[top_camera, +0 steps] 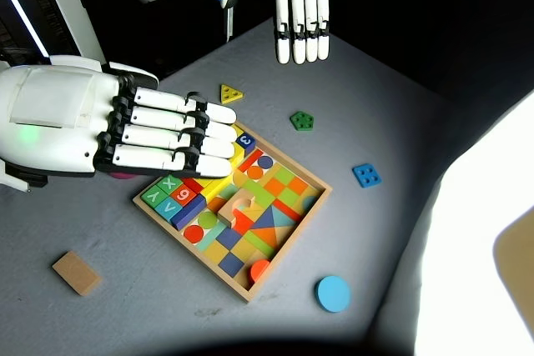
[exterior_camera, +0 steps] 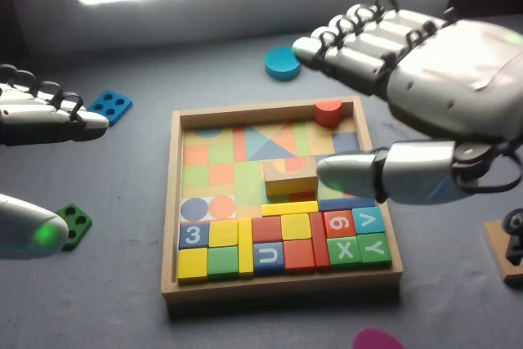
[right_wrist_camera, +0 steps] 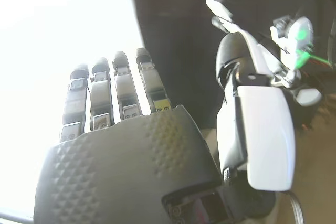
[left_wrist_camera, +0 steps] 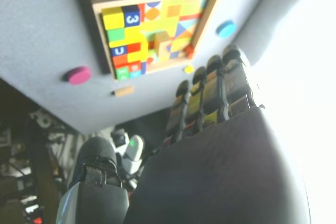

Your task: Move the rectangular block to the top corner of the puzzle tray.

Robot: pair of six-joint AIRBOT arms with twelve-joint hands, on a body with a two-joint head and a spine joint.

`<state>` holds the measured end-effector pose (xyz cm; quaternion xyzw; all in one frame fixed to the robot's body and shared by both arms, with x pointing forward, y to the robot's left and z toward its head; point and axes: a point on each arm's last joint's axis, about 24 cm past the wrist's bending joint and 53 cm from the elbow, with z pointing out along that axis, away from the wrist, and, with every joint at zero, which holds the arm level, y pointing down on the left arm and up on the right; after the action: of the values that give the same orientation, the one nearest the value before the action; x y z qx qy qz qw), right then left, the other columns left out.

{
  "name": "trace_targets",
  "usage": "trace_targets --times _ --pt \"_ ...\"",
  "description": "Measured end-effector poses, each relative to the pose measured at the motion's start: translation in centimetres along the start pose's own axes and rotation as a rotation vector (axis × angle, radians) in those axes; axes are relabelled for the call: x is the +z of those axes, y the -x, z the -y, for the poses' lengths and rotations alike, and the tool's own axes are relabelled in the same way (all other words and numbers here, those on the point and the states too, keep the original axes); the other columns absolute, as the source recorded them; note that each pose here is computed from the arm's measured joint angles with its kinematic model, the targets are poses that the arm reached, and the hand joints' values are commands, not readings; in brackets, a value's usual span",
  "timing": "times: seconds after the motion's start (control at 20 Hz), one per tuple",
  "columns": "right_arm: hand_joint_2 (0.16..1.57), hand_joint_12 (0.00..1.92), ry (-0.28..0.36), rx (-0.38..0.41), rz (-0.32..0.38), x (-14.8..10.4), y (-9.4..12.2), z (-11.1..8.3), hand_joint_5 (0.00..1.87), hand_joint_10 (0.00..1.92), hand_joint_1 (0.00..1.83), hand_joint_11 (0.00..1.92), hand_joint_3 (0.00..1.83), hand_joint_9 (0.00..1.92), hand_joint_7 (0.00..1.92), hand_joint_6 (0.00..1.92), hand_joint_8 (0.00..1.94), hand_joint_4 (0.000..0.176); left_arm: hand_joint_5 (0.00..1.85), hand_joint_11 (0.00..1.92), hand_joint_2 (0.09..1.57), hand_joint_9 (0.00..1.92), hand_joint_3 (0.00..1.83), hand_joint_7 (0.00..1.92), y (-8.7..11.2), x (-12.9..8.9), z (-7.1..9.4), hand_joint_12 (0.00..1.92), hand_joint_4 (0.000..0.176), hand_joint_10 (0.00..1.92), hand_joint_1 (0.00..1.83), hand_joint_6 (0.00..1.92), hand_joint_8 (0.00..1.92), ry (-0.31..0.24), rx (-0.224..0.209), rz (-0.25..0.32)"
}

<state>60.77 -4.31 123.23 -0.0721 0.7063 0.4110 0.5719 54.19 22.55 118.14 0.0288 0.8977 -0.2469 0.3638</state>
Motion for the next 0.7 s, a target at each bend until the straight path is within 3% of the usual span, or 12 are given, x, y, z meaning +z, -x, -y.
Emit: trace_targets --times 0.1,0.15,0.25,0.4,0.5,0.6,0.7 --pt "1.12 0.00 -0.017 0.012 -0.049 0.7 -1.5 0.6 0.03 0.00 0.00 0.00 0.02 0.00 0.00 0.01 0.00 0.037 0.03 0.07 1.16 0.02 0.01 0.01 0.0 0.0 0.1 0.04 0.038 0.01 0.00 0.01 0.00 -0.002 0.002 -0.001" --pt "1.12 0.00 -0.018 0.007 -0.070 1.0 -2.0 0.7 0.12 0.00 0.00 0.00 0.02 0.00 0.00 0.05 0.00 0.047 0.03 0.01 1.17 0.02 0.00 0.01 0.0 0.0 0.1 0.26 0.039 0.00 0.00 0.00 0.00 -0.001 0.002 -0.001" --pt "1.12 0.00 -0.016 -0.006 -0.079 1.7 -2.7 0.8 0.31 0.00 0.00 0.00 0.02 0.00 0.00 0.13 0.00 0.055 0.04 0.00 1.17 0.03 0.00 0.02 0.0 0.0 0.0 0.31 0.034 0.00 0.00 0.00 0.00 -0.001 0.000 0.000" --pt "1.13 0.00 -0.029 -0.039 -0.113 3.4 -4.7 0.8 0.60 0.00 0.00 0.00 0.01 0.00 0.00 0.18 0.00 0.051 0.06 0.00 1.17 0.04 0.00 0.03 0.2 0.0 -0.3 0.31 0.043 0.00 0.00 0.01 0.00 0.004 -0.005 0.002" --pt "1.13 0.00 -0.040 -0.047 -0.123 4.2 -5.4 0.9 0.69 0.00 0.00 0.00 0.01 0.00 0.00 0.19 0.00 0.054 0.06 0.00 1.17 0.02 0.00 0.02 0.3 0.0 -0.4 0.27 0.044 0.00 0.00 0.00 0.00 0.005 -0.007 0.004" --pt "1.14 0.00 -0.050 -0.060 -0.115 4.8 -5.6 1.4 0.78 0.00 0.00 0.00 0.01 0.00 0.01 0.14 0.00 0.034 0.06 0.00 1.16 0.02 0.00 0.02 0.1 0.0 -0.2 0.26 0.045 0.00 0.00 0.00 0.00 0.002 -0.003 0.000" --pt "1.14 0.00 -0.057 -0.071 -0.114 4.9 -5.8 1.8 0.77 0.00 0.00 0.00 0.00 0.00 0.02 0.13 0.00 0.026 0.06 0.00 1.17 0.01 0.00 0.01 0.1 0.0 -0.1 0.26 0.047 0.00 0.00 0.00 0.00 0.001 -0.002 0.001"
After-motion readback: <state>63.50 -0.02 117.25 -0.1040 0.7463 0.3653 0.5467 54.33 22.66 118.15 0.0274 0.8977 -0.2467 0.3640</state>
